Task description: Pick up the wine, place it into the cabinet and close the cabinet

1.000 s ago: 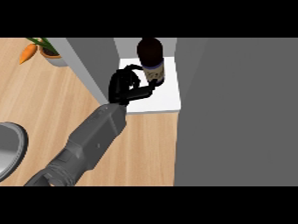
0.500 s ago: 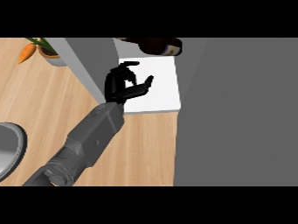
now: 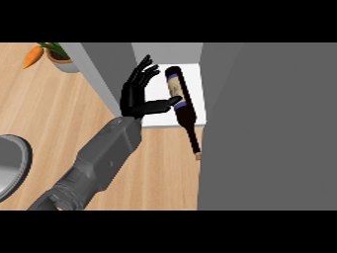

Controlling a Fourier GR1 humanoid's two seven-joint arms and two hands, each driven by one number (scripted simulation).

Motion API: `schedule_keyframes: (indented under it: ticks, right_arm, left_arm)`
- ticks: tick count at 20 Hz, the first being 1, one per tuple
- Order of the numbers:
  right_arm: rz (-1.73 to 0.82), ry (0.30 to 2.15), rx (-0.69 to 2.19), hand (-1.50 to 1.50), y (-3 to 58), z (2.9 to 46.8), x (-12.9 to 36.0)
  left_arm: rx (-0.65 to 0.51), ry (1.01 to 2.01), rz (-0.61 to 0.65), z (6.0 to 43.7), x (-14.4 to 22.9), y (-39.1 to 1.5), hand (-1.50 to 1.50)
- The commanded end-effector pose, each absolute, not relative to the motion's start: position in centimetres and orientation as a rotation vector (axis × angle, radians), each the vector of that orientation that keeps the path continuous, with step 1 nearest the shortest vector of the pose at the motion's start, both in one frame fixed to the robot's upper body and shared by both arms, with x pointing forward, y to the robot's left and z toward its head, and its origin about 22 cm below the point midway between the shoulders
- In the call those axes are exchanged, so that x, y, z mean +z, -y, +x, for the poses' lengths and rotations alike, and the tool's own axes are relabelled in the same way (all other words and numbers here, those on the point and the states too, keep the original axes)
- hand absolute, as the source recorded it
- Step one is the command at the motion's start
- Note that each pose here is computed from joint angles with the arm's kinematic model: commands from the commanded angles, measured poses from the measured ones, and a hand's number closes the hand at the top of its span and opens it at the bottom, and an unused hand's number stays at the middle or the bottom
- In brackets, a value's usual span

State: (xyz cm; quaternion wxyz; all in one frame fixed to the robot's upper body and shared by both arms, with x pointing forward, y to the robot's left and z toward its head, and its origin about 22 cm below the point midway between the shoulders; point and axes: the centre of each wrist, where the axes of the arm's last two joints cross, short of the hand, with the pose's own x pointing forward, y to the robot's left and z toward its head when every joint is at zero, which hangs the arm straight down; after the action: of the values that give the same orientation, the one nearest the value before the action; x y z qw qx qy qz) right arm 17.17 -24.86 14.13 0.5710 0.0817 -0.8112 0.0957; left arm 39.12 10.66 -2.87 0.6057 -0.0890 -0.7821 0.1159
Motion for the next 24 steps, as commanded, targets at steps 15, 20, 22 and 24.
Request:
schedule_keyframes:
  ticks: [15, 20, 22, 24]
  right_arm:
    - [0.163, 1.900, 0.224, -1.50, 23.9, 16.5, 15.0]
    - [0.174, 1.894, 0.229, -1.50, 24.0, 16.6, 16.2]
    - [0.180, 1.892, 0.240, -1.50, 23.8, 15.5, 16.9]
    - [0.190, 1.881, 0.209, -1.50, 23.9, 17.1, 14.8]
  left_arm:
    - [0.090, 1.831, -0.364, 32.7, -0.9, -11.0, -1.50]
    - [0.056, 1.831, -0.413, 27.6, 1.6, -11.9, -1.50]
    - [0.064, 1.845, -0.424, 26.9, 3.1, -13.8, -1.50]
    - [0.057, 1.826, -0.424, 23.3, 3.7, -13.2, -1.50]
